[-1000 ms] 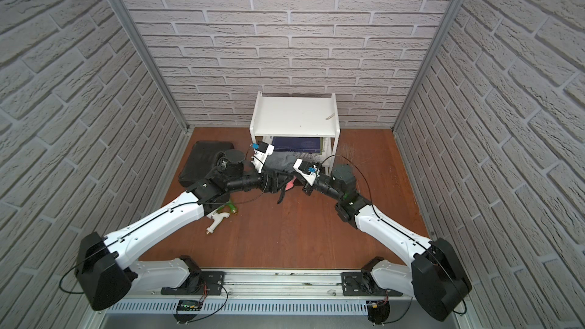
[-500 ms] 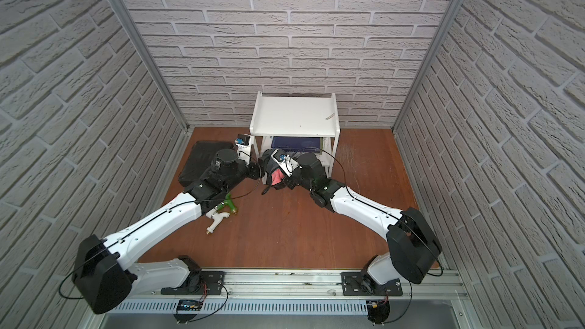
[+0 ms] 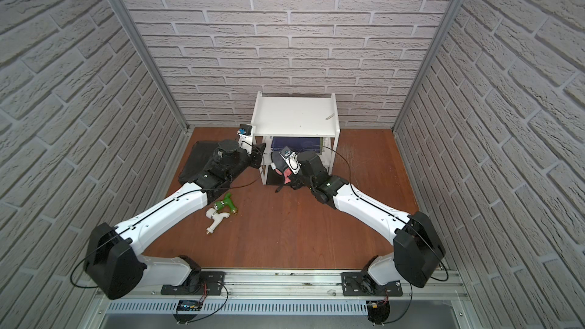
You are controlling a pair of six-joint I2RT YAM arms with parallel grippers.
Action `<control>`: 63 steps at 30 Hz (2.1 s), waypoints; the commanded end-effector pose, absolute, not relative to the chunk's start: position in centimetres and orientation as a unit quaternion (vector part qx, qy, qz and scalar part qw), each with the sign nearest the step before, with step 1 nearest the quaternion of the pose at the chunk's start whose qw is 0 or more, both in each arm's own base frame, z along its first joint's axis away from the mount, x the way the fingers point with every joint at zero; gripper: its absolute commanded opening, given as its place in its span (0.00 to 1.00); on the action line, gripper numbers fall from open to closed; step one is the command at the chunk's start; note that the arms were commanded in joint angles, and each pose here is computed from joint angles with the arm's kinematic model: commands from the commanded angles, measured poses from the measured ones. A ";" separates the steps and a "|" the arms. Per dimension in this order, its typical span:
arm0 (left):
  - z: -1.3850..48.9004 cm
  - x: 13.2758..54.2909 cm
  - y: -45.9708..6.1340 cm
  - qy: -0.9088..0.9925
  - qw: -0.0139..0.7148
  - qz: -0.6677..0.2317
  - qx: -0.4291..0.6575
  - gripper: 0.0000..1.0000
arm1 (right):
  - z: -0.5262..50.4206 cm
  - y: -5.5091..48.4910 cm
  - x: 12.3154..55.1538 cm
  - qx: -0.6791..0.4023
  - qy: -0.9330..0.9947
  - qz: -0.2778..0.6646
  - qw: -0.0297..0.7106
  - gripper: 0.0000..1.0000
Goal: Wipe the bookshelf clean with a cloth
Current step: Hold the shelf at the center of the board, then wipe the dust from the shelf.
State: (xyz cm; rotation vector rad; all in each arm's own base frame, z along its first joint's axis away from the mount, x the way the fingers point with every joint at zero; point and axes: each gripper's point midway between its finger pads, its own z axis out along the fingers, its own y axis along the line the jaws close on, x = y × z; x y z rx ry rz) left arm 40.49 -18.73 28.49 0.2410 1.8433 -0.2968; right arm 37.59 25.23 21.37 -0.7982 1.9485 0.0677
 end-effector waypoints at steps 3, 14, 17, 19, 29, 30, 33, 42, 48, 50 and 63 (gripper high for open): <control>28.9 41.3 -17.6 0.783 0.605 -0.111 0.095 0.27 | 22.8 20.9 38.6 -0.269 0.818 -0.059 0.505 0.03; 27.6 41.9 -16.4 0.800 0.582 -0.091 0.117 0.04 | 31.2 11.9 33.5 -0.204 0.778 -0.029 0.594 0.03; 27.0 42.0 -16.3 0.806 0.573 -0.086 0.123 0.01 | 36.0 9.6 35.1 -0.140 0.750 -0.051 0.644 0.03; 26.6 42.0 -16.2 0.810 0.567 -0.082 0.127 0.00 | 33.6 9.3 36.0 -0.124 0.770 -0.059 0.623 0.03; 26.0 42.3 -14.6 0.818 0.559 -0.046 0.129 0.00 | 25.6 3.8 34.2 0.013 0.812 0.004 0.583 0.03; 26.0 42.3 -14.4 0.819 0.558 -0.043 0.128 0.00 | 26.3 2.9 34.1 0.032 0.803 0.012 0.596 0.03; 26.0 42.4 -14.0 0.820 0.557 -0.038 0.124 0.00 | 26.5 0.4 35.5 0.091 0.785 0.032 0.612 0.03; 25.2 42.4 -14.2 0.831 0.541 -0.045 0.119 0.00 | 35.2 4.0 49.5 0.004 0.729 0.194 0.656 0.03; 24.5 42.8 -13.0 0.845 0.527 -0.014 0.092 0.00 | 32.2 7.1 53.3 -0.022 0.751 0.243 0.614 0.03; 24.4 42.8 -12.7 0.846 0.527 -0.010 0.082 0.00 | 29.3 6.1 52.8 -0.001 0.767 0.215 0.605 0.03; 25.3 41.8 -13.4 0.837 0.543 -0.031 0.063 0.00 | 22.8 5.5 43.2 -0.016 0.839 0.188 0.511 0.03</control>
